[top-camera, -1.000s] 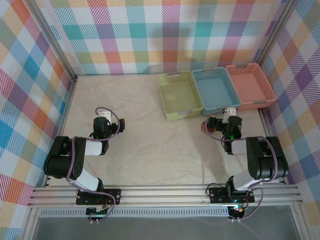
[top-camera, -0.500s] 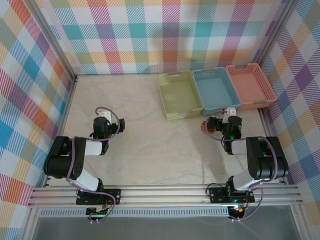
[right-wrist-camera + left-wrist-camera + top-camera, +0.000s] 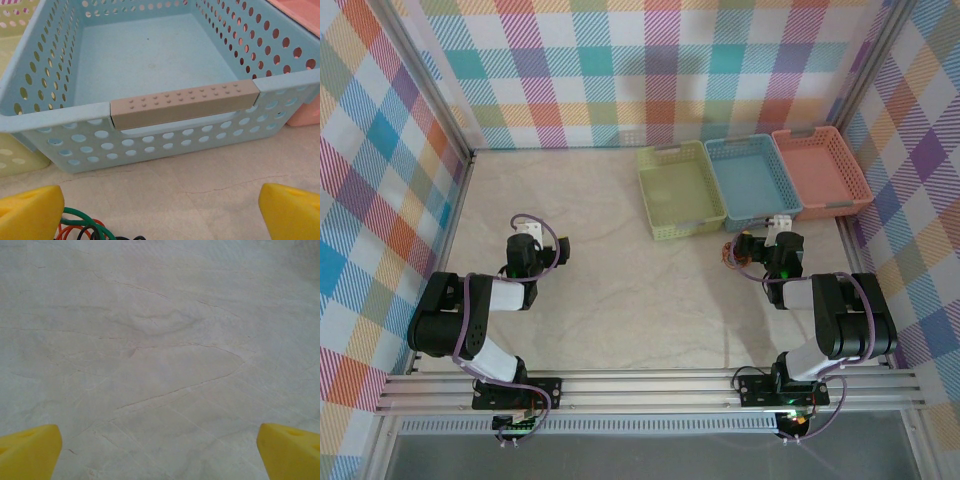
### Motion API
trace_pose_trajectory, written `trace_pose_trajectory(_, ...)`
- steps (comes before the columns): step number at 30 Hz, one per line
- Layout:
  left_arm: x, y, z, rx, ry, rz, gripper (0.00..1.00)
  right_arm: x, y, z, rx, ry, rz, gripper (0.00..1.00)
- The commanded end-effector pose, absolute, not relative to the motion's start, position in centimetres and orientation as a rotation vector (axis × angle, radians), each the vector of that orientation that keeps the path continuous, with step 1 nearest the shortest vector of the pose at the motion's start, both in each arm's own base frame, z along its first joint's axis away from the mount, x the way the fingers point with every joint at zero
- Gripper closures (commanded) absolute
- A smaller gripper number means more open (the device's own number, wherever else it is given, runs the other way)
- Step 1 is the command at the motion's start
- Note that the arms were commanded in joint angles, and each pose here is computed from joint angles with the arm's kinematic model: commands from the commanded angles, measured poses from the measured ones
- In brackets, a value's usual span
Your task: Untangle the cables
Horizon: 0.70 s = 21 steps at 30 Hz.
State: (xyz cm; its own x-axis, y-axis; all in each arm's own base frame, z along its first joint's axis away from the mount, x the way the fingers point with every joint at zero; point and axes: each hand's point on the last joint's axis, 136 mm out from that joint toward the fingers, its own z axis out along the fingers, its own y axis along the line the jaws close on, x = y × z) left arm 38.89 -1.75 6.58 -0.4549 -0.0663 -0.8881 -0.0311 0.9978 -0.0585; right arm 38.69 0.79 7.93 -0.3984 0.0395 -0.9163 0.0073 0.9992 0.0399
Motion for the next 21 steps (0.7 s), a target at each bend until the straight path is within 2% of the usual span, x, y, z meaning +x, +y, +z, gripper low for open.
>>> trace_pose_trajectory(1, 39.9, -1.5, 7.8, -0.062, 2.0, -0.039, 0.0, 39.7, 1.0, 9.3, 0.043, 1.93, 0.043, 0.0)
trace_pose_trajectory(17, 39.8, -1.5, 7.8, -0.063, 1.999, -0.038, 0.0, 39.7, 1.0, 9.3, 0.043, 1.933, 0.046, 0.0)
trace_pose_trajectory(21, 38.9, -1.5, 10.4, -0.067, 1.959, 0.021, 0.0, 39.6, 0.9, 10.0, 0.048, 1.911, 0.036, 0.0)
